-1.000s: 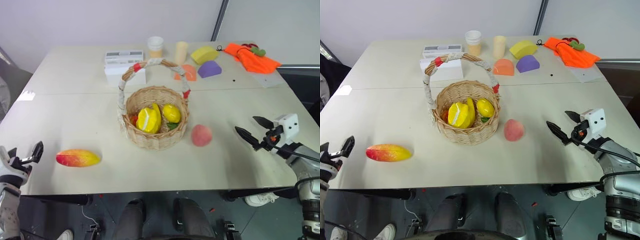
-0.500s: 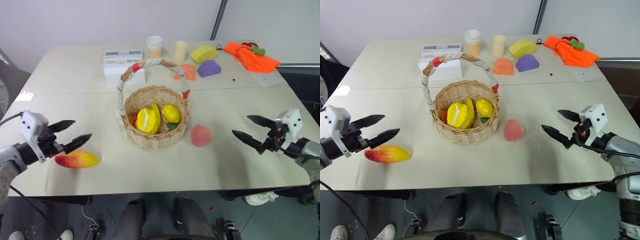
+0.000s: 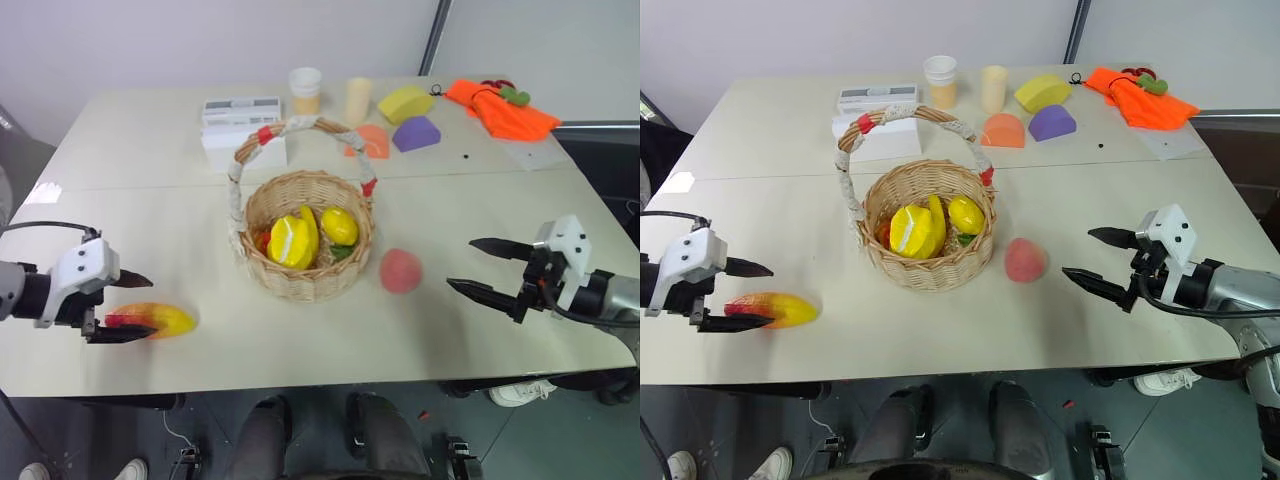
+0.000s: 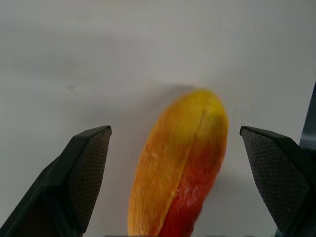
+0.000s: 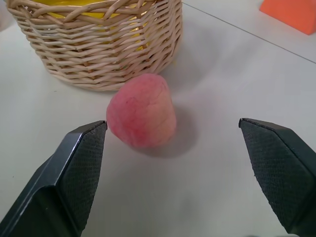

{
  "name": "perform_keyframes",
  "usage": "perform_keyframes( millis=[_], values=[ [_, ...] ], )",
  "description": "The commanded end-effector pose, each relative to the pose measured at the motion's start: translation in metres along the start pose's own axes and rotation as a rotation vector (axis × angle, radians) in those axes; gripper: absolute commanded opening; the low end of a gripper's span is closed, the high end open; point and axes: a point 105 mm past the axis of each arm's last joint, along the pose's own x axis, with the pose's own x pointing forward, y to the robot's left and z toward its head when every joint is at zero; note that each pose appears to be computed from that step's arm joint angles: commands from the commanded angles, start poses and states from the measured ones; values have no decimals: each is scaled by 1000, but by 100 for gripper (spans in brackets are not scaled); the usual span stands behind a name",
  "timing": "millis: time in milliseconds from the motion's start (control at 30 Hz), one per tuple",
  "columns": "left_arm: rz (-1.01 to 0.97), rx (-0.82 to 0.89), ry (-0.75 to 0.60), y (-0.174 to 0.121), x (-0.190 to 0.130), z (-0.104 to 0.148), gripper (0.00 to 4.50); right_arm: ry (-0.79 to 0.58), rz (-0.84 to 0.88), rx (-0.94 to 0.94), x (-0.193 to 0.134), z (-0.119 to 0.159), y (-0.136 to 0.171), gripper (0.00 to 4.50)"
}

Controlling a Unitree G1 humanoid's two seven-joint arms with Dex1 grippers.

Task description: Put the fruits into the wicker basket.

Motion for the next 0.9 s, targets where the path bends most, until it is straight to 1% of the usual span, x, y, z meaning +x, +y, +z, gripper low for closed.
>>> perform_keyframes(
  millis=[33, 167, 267, 367, 400, 433, 467, 500, 667, 700, 767, 867, 900],
  values=[
    [-37, 67, 74, 1, -4, 1, 450, -23, 23, -47, 4, 16, 5, 445],
    [-73, 114, 139, 0, 2, -7, 450, -29, 29, -50, 8, 21, 6, 445],
    [-88, 132, 158, 0, 7, -10, 450, -33, 29, -52, 9, 22, 5, 445],
    [-64, 125, 174, 4, 9, -16, 364, -37, 29, -54, 10, 21, 5, 450],
    [-59, 116, 171, 4, 8, -17, 317, -37, 32, -50, 9, 20, 6, 450],
    [-47, 118, 169, 5, 7, -17, 260, -36, 42, -41, 7, 19, 6, 450],
    [-32, 124, 169, 6, 6, -18, 216, -35, 52, -34, 5, 18, 7, 450],
    [-21, 128, 169, 7, 5, -18, 189, -34, 59, -30, 4, 17, 8, 450],
    [17, 85, 119, 8, 0, -15, 184, -30, 190, -36, 4, 19, 29, 450],
    [22, 77, 88, 7, -1, -11, 184, -37, 211, -43, 6, 21, 33, 450],
    [40, 52, -25, 7, -5, 9, 184, -55, 251, -58, 10, 26, 42, 450],
    [47, 30, -218, 4, -16, 48, 184, -86, 291, -78, 13, 33, 51, 450],
    [44, 26, -259, 1, -18, 57, 184, -91, 298, -84, 14, 35, 53, 450]
  ],
)
